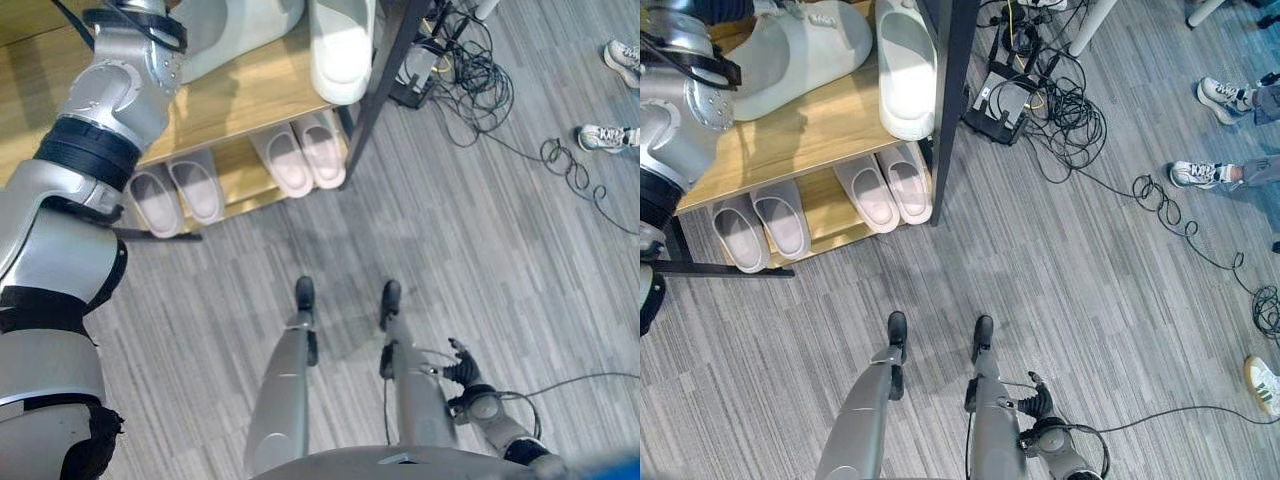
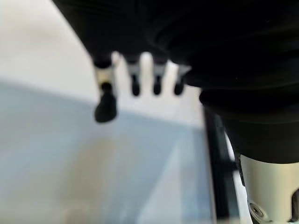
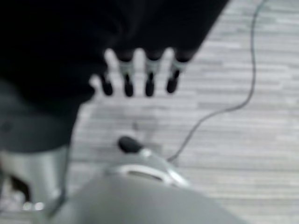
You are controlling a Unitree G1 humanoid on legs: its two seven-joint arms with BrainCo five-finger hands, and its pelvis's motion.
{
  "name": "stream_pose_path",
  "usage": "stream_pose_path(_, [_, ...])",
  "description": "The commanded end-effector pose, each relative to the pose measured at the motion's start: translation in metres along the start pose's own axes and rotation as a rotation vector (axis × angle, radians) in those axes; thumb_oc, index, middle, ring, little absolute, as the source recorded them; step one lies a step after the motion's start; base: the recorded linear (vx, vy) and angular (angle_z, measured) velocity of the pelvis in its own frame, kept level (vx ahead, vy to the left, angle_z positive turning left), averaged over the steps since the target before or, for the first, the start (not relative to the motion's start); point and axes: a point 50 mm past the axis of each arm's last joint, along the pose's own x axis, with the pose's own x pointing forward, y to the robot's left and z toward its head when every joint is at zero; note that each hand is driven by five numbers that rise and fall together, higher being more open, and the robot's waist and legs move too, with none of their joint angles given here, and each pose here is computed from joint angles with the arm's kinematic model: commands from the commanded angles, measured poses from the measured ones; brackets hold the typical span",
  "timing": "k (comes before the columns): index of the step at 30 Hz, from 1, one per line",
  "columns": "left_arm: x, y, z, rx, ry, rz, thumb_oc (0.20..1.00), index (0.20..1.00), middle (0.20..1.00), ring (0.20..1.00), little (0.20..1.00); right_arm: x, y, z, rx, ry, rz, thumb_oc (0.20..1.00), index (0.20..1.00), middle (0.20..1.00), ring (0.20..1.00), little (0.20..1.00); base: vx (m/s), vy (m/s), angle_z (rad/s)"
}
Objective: Arrange the slippers neatly on the shoe rack.
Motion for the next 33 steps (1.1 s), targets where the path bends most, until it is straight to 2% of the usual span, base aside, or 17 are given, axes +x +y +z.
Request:
stream_pose_path(1, [0.016, 0.026, -0.025, -0.009, 0.107, 0.078, 1.0, 1.0, 1.0, 1.0, 1.0, -0.002, -0.004, -0.009, 0.013, 0.043, -0.018, 1.0, 1.0, 1.0, 1.0, 1.0, -0.02, -0.042, -0.01])
stream_pose_path(7, [-0.002, 0.011, -0.05, 0.081, 0.163, -0.006, 1.0, 1.0, 1.0, 1.0, 1.0, -0.002, -0.004, -0.011, 0.032, 0.054, -0.025, 1.0, 1.0, 1.0, 1.0, 1.0, 0.0, 0.0, 0.0])
stream_pose_path(15, [-0.029, 0.006, -0.082, 0.083, 0.246, -0.063, 1.0, 1.0, 1.0, 1.0, 1.0, -0.005, 0.0, -0.02, 0.07, 0.092, -0.015, 1.0, 1.0, 1.0, 1.0, 1.0, 0.01, -0.005, 0.01])
stream_pose_path(19, [-0.05, 0.004, -0.098, 0.011, 0.295, -0.084, 1.0, 1.0, 1.0, 1.0, 1.0, -0.008, 0.0, -0.026, 0.077, 0.124, -0.016, 1.0, 1.0, 1.0, 1.0, 1.0, 0.02, -0.006, 0.02])
stream_pose_path(24, [-0.079, -0.014, -0.105, -0.063, 0.35, -0.18, 1.0, 1.0, 1.0, 1.0, 1.0, -0.005, 0.0, -0.022, 0.062, 0.124, -0.016, 1.0, 1.0, 1.0, 1.0, 1.0, 0.01, 0.01, 0.06])
stream_pose_path(29, [-0.093, -0.025, -0.103, -0.113, 0.365, -0.232, 1.0, 1.0, 1.0, 1.0, 1.0, -0.004, -0.002, -0.021, 0.04, 0.125, -0.018, 1.0, 1.0, 1.0, 1.0, 1.0, 0.0, 0.002, 0.02])
stream_pose_path(33, [-0.107, -0.041, -0.092, -0.239, 0.361, -0.353, 1.0, 1.0, 1.0, 1.0, 1.0, -0.003, -0.002, -0.019, 0.017, 0.115, -0.01, 1.0, 1.0, 1.0, 1.0, 1.0, 0.0, 0.004, 0.03])
